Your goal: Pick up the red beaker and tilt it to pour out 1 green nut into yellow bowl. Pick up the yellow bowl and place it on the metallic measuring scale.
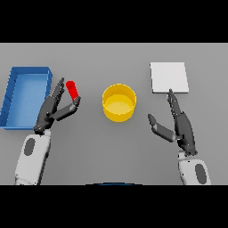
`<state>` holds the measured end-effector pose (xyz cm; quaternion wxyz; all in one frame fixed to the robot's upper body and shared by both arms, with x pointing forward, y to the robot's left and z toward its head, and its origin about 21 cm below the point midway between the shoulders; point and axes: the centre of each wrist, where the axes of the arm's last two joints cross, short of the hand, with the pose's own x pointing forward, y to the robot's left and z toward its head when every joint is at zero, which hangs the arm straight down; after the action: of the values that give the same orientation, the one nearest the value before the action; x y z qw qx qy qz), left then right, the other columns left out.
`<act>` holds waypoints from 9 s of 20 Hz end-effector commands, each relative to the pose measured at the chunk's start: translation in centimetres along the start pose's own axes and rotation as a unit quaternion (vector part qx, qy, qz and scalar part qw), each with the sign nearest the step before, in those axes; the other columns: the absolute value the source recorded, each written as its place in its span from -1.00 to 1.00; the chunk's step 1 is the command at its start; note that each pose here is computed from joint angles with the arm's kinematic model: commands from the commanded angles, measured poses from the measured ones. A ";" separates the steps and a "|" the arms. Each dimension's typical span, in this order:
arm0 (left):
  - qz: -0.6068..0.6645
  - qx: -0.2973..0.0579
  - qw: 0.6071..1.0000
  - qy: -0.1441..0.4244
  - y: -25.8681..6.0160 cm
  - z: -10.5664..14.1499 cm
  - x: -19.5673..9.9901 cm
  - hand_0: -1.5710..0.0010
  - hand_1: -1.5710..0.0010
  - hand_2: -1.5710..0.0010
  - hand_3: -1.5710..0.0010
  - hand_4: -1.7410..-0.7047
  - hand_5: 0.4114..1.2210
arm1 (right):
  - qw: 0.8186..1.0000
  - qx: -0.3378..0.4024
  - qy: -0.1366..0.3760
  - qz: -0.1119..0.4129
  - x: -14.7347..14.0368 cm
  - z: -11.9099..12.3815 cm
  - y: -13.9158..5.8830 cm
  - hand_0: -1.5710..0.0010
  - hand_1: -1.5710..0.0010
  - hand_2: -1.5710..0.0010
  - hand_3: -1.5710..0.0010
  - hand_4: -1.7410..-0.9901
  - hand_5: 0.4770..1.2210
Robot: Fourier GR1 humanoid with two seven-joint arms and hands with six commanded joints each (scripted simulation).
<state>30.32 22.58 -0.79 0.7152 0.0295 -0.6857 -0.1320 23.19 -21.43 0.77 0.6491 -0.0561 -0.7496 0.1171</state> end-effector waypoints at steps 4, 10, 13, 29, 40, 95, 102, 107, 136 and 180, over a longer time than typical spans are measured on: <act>-0.014 -0.008 1.000 0.002 -0.8 -2.3 0.6 1.00 1.00 1.00 1.00 0.04 -0.40 | 1.000 0.003 -0.009 -0.007 0.6 -0.1 0.3 1.00 1.00 1.00 1.00 0.36 -0.59; -0.028 -0.006 1.000 0.013 -1.4 -4.4 0.3 1.00 1.00 1.00 1.00 0.04 -0.36 | 1.000 -0.003 0.002 -0.003 0.4 0.1 -0.4 1.00 1.00 1.00 1.00 0.34 -0.57; -0.020 0.000 1.000 0.012 -1.5 -5.4 0.0 1.00 1.00 1.00 1.00 -0.01 -0.32 | 1.000 -0.005 0.005 -0.001 0.3 0.0 -0.3 1.00 1.00 1.00 1.00 0.33 -0.56; -0.013 0.034 0.999 -0.015 -4.0 -7.2 -1.1 -0.73 -0.74 -0.76 -0.66 -0.66 0.86 | 1.000 -0.007 -0.002 -0.010 0.8 0.1 -0.6 1.00 1.00 1.00 1.00 0.30 -0.55; 0.038 0.010 0.996 -0.084 -1.9 -7.9 3.7 -0.98 -0.98 -0.98 -0.97 -0.96 0.78 | 1.000 -0.007 -0.008 0.003 0.6 0.0 -0.5 1.00 1.00 1.00 1.00 0.37 -0.53; -0.915 -0.238 0.234 -0.225 -13.8 -12.6 19.2 -1.00 -1.00 -1.00 -1.00 -0.98 1.00 | 0.999 -0.029 -0.014 -0.003 0.6 0.6 -0.1 1.00 1.00 1.00 1.00 0.63 -0.74; -0.937 -0.157 0.226 -0.215 -11.3 -14.5 29.2 -1.00 -1.00 -1.00 -1.00 -0.97 1.00 | 1.000 -0.024 -0.013 0.001 0.7 0.2 0.4 1.00 1.00 1.00 1.00 0.63 -0.79; -0.901 -0.055 0.409 -0.136 -4.1 -15.9 36.2 -1.00 -1.00 -1.00 -1.00 -0.98 1.00 | 1.000 -0.009 -0.023 -0.012 0.7 0.3 0.7 1.00 1.00 1.00 1.00 0.70 -0.77; -0.204 0.215 0.933 0.207 16.3 -7.2 7.0 -1.00 -1.00 -1.00 -1.00 -1.00 0.41 | 0.999 0.016 -0.026 0.010 0.2 -0.6 0.1 1.00 1.00 1.00 1.00 0.55 -0.48; -0.209 0.095 0.955 0.187 15.5 -3.5 8.5 1.00 1.00 1.00 1.00 0.81 -0.29 | 0.712 0.450 -0.130 0.523 4.7 -12.6 5.4 1.00 1.00 1.00 1.00 0.55 -0.50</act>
<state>36.29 35.04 10.77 0.7805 0.2646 -0.5280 -0.2051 34.52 -13.82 5.60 0.3288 -0.1245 -0.5365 0.7672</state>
